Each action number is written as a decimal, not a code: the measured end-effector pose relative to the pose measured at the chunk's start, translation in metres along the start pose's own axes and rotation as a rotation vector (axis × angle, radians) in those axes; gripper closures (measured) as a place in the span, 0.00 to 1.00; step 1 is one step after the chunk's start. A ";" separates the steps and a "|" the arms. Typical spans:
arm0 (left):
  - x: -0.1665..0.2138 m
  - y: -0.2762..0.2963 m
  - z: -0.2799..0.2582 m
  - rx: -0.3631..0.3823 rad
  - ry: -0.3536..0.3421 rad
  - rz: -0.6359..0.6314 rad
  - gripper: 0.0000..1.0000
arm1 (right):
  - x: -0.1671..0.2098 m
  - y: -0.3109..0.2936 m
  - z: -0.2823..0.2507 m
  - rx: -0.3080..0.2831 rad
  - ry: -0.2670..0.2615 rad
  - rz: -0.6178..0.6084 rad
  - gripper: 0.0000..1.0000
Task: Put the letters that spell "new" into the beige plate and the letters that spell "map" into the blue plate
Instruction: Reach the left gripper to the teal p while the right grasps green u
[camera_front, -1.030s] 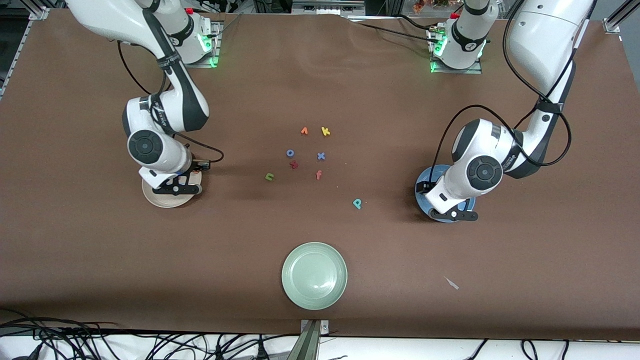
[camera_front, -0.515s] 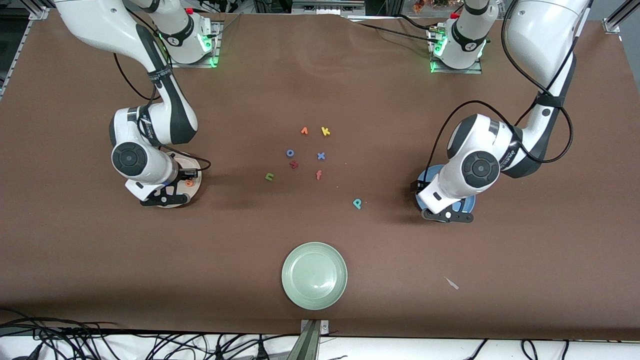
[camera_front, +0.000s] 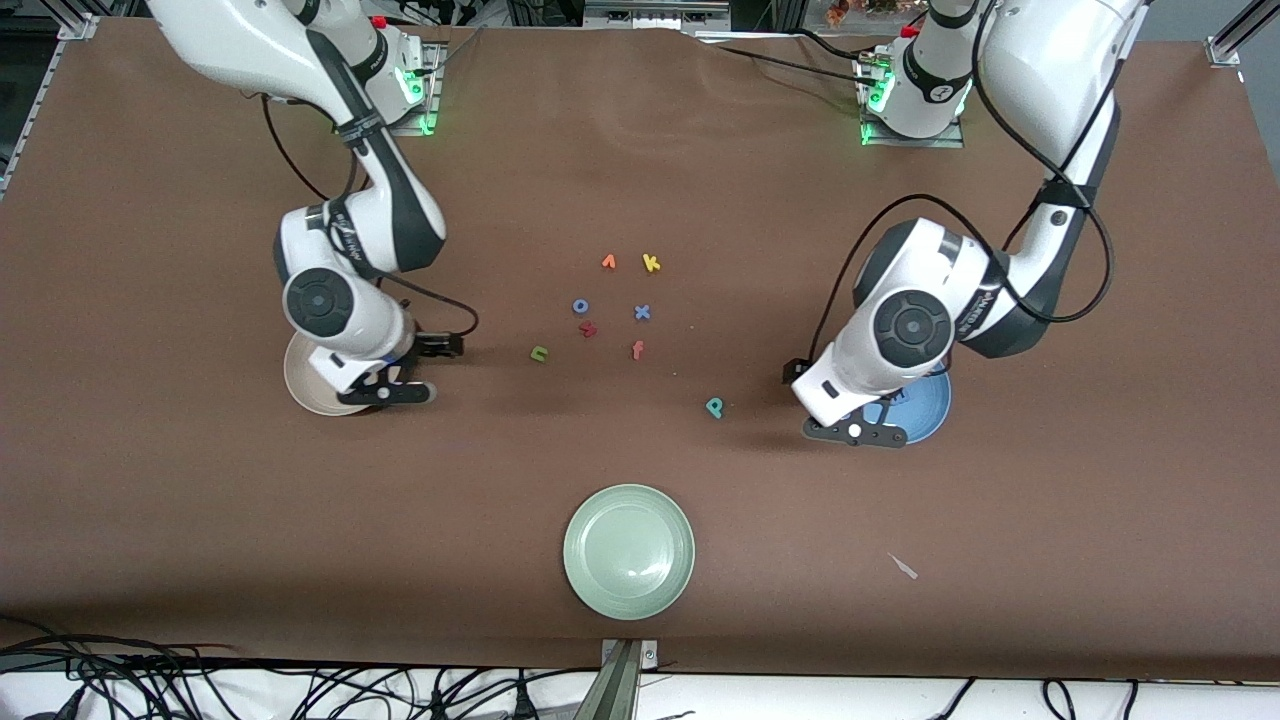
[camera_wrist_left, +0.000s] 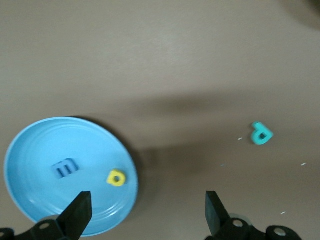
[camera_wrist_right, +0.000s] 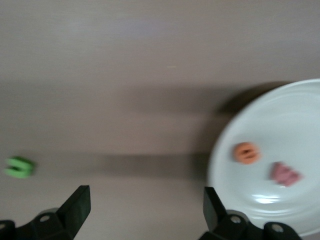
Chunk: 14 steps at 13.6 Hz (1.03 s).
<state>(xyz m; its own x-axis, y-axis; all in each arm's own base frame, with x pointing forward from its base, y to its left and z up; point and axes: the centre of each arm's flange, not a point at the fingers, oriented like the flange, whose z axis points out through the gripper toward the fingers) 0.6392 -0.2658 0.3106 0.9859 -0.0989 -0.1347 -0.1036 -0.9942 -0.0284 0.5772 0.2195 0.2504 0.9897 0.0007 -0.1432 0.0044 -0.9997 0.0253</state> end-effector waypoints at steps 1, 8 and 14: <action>0.004 0.011 0.006 -0.004 -0.002 0.006 0.00 | -0.004 -0.019 0.004 0.015 0.012 0.035 0.00; 0.020 0.072 0.074 -0.084 0.060 -0.077 0.00 | -0.032 -0.113 0.059 0.059 0.083 0.259 0.00; 0.001 0.123 0.095 -0.092 0.034 -0.409 0.11 | -0.039 -0.131 0.083 0.076 0.100 0.315 0.08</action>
<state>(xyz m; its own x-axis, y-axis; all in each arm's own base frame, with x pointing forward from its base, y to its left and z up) 0.6146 -0.3841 0.2132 0.9474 0.3047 -0.0976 0.3076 -0.9514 0.0161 0.5263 0.3485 0.1701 0.9497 -0.3102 -0.0424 -0.3112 -0.9501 -0.0214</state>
